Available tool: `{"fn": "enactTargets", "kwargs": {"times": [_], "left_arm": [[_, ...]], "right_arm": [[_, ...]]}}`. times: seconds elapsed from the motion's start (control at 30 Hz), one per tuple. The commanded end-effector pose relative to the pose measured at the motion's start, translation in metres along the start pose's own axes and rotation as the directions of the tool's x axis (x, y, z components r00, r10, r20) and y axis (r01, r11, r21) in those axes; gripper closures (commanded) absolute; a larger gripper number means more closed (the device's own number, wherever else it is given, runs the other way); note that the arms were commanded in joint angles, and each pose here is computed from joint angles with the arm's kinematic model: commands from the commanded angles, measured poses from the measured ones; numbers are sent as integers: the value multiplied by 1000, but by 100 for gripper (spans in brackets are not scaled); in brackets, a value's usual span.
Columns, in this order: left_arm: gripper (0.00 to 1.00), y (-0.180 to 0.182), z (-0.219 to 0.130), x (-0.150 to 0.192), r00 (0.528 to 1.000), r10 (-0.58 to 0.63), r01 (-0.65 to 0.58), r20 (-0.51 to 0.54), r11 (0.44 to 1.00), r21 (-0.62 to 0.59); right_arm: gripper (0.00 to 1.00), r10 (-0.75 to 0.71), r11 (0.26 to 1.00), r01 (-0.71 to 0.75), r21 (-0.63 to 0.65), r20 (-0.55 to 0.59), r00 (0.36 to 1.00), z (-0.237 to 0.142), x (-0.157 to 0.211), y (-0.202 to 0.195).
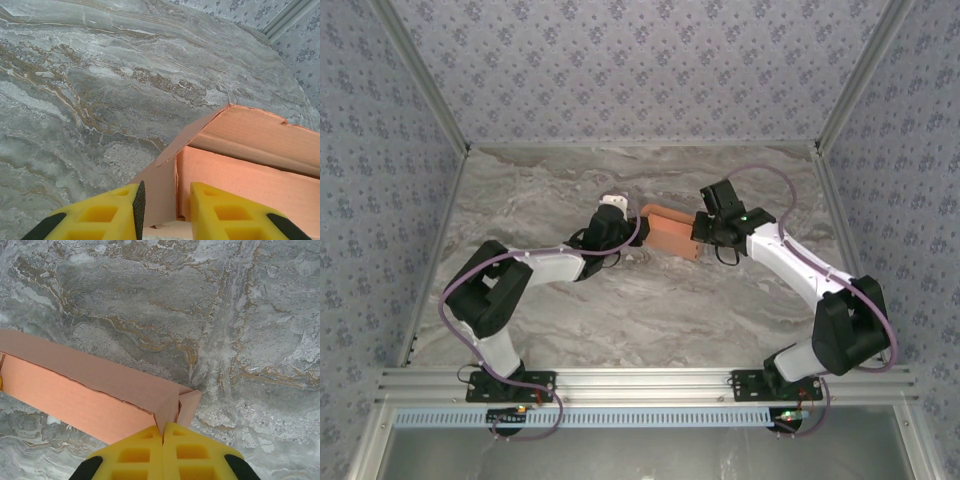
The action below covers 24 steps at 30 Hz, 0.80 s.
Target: Fold the paper box
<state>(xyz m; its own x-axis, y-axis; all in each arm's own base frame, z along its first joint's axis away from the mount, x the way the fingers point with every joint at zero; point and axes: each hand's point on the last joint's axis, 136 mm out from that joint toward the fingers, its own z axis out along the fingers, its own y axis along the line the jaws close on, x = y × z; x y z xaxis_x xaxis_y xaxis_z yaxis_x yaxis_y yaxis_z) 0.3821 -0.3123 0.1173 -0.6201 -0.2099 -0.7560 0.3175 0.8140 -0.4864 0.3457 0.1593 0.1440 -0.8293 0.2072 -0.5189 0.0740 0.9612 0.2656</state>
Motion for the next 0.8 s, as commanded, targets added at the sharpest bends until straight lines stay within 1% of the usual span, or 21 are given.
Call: {"fn": "enactTargets", "kwargs": {"times": [0.0, 0.2, 0.53, 0.77], "left_arm": [[71, 29, -1, 43, 990, 3, -19, -144, 994, -111], [71, 29, 0, 43, 990, 3, -20, -143, 994, -112], [71, 30, 0, 43, 989, 3, -22, -147, 992, -124], [71, 31, 0, 44, 989, 4, -24, -150, 991, -132]], "right_arm": [[93, 17, 1000, -17, -8, -22, 1000, 9, 8, 2], [92, 55, 998, -55, 5, -37, 998, 16, 13, -1], [93, 84, 996, -84, 0, -15, 996, 8, -2, 4], [93, 119, 993, -119, -15, -43, 992, 15, 5, 7]]}}
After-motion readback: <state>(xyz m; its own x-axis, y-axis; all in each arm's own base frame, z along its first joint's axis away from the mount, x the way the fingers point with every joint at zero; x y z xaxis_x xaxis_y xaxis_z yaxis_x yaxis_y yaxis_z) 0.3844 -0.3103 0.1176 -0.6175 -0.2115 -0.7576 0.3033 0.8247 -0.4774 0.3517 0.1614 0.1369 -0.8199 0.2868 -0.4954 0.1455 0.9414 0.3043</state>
